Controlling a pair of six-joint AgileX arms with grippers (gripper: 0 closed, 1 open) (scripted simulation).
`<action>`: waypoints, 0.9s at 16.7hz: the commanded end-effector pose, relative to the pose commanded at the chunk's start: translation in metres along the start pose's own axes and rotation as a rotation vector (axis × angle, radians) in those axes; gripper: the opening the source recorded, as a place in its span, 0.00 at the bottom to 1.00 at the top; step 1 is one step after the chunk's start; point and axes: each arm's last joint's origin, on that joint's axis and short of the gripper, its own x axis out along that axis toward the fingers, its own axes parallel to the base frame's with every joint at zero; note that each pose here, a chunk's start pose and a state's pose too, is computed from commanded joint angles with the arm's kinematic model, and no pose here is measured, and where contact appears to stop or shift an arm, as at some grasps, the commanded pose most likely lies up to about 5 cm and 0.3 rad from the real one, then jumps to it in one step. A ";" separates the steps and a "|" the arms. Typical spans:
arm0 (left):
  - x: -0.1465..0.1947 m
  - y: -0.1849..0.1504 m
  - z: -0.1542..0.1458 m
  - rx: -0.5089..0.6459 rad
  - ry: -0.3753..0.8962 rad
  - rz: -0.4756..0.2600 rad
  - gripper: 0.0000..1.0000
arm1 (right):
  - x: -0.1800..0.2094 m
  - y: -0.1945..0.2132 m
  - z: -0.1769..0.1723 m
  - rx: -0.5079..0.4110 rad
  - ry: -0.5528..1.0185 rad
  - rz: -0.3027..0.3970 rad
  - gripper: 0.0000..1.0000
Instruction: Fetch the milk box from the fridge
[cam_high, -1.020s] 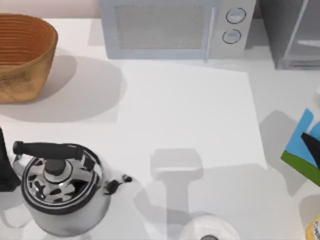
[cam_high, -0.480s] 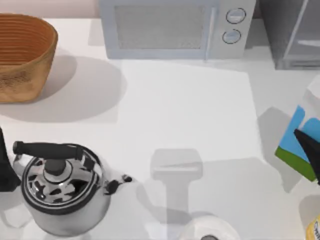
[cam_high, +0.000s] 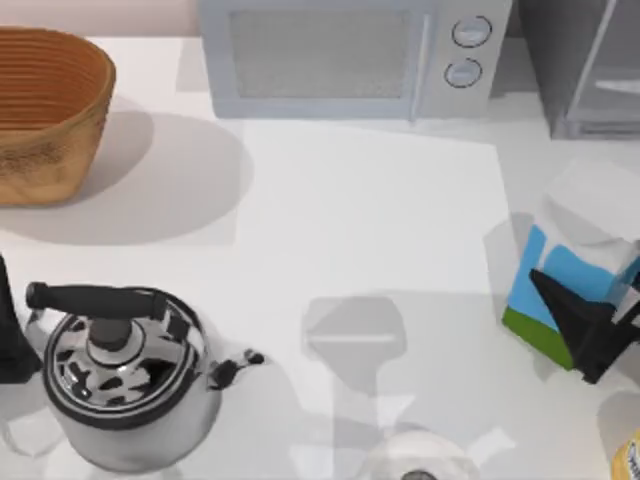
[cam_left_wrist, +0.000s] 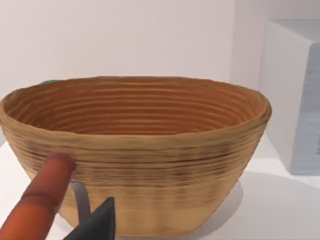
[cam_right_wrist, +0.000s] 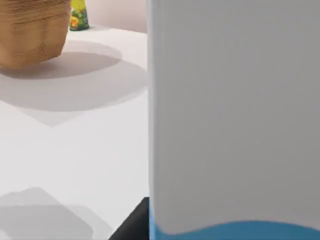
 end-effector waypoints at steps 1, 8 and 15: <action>0.000 0.000 0.000 0.000 0.000 0.000 1.00 | 0.000 0.000 -0.001 0.000 0.000 0.000 0.00; 0.000 0.000 0.000 0.000 0.000 0.000 1.00 | 0.000 0.000 -0.001 0.000 0.000 0.000 0.30; 0.000 0.000 0.000 0.000 0.000 0.000 1.00 | 0.000 0.000 -0.001 0.000 0.000 0.000 0.83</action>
